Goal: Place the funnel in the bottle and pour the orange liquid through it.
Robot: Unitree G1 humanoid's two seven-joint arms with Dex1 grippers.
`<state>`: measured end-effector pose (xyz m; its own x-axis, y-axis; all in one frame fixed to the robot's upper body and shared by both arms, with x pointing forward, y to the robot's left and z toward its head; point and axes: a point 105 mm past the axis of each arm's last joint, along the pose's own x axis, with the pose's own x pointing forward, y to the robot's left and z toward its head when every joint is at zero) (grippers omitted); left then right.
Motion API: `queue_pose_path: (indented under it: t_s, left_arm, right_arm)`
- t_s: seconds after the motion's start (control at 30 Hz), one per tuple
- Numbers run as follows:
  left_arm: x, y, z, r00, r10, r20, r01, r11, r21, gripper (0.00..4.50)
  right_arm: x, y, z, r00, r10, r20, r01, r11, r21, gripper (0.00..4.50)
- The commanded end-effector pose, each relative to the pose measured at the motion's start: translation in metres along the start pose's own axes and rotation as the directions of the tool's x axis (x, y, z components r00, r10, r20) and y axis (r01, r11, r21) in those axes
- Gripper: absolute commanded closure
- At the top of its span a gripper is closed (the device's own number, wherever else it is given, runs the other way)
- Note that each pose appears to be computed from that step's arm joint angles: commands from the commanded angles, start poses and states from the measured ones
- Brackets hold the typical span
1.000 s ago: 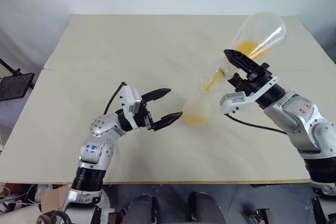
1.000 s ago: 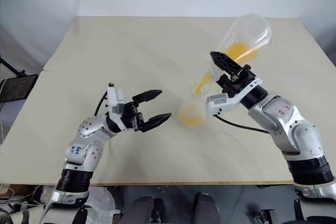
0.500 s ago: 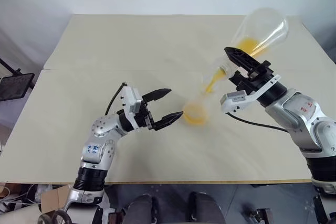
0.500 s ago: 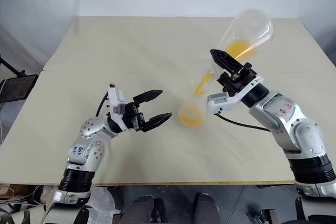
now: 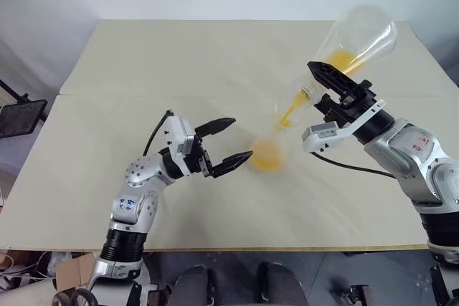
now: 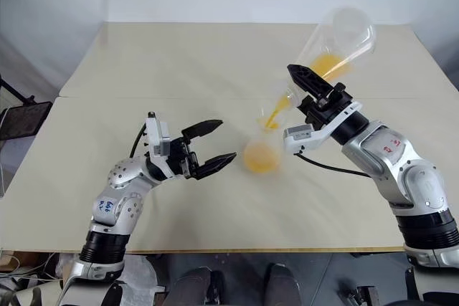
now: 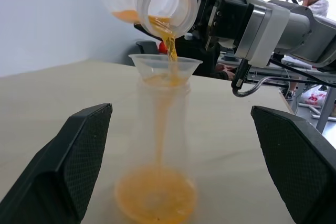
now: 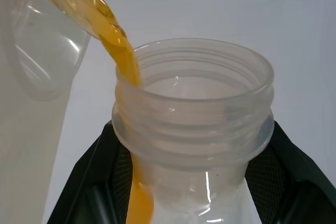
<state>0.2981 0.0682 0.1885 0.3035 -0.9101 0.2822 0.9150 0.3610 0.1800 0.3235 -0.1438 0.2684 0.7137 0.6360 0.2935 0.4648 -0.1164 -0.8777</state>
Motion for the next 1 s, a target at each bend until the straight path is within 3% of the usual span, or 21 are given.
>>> queue_pose_path:
  t_s: [0.03, 1.0]
  left_arm:
    - [0.0020, -0.0042, 0.0129, 0.999, -0.019, 0.028, 0.018, 0.999, 0.045, 0.00]
    - [-0.0037, -0.0032, 0.0155, 1.000, -0.006, 0.005, 0.006, 0.998, 0.064, 0.00]
  right_arm:
    - [0.0004, -0.0215, -0.0039, 0.998, -0.068, 0.005, 0.069, 0.996, -0.054, 2.06]
    - [0.0012, -0.0193, -0.0044, 0.998, -0.064, 0.004, 0.065, 0.997, -0.053, 2.06]
